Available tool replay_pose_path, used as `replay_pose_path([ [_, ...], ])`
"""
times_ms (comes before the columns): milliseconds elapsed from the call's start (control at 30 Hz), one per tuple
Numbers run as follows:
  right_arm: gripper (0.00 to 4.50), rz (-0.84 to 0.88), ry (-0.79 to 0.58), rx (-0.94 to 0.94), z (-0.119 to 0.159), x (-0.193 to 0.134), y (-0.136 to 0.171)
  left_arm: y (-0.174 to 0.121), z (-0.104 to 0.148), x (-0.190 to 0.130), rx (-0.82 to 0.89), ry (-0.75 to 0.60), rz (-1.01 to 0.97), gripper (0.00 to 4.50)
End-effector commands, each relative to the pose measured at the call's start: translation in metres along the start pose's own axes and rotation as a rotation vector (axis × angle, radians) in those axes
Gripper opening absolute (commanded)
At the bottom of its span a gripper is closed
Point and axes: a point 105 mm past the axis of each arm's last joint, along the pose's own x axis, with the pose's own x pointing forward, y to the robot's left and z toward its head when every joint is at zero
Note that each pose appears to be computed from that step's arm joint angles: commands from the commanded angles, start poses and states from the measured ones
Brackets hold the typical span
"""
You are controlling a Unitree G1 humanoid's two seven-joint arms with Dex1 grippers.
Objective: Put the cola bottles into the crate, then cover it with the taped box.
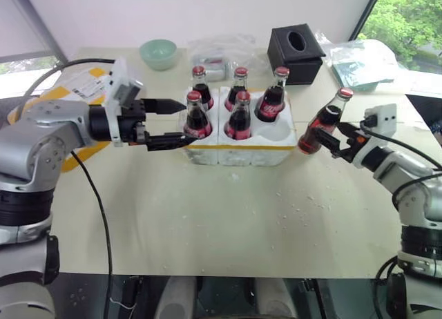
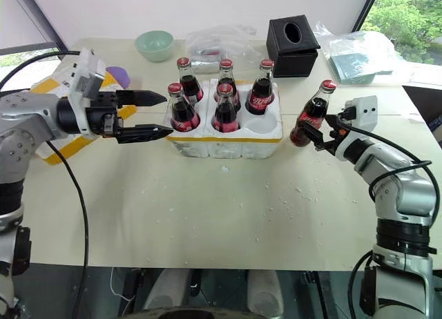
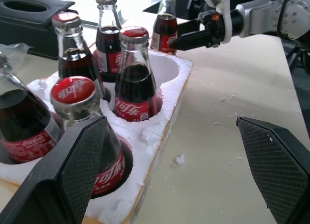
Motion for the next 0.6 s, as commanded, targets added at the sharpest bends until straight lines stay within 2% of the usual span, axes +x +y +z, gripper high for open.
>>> replay_pose_path([
  [33,4.45,0.016,-0.046,-0.026,0.011,0.011,0.001,-0.003,0.012,-0.007,0.039,-0.022,0.016,4.50],
  [200,4.45,0.013,-0.055,-0.008,0.010,0.024,-0.002,-0.005,0.013,-0.008,0.037,-0.021,0.026,4.50],
  [267,3.93,0.007,-0.071,0.008,0.014,0.027,-0.004,-0.006,0.012,-0.009,0.036,-0.019,0.030,4.50],
  [367,2.85,0.032,-0.080,0.000,0.017,0.025,0.000,-0.006,0.013,-0.011,0.034,-0.019,0.037,4.50],
  [500,2.85,0.056,-0.112,-0.018,0.030,0.018,0.003,-0.006,0.012,-0.012,0.030,-0.019,0.043,4.50],
  [600,2.85,0.122,-0.180,-0.058,0.058,0.010,0.014,-0.007,0.011,-0.011,0.026,-0.022,0.041,4.50],
])
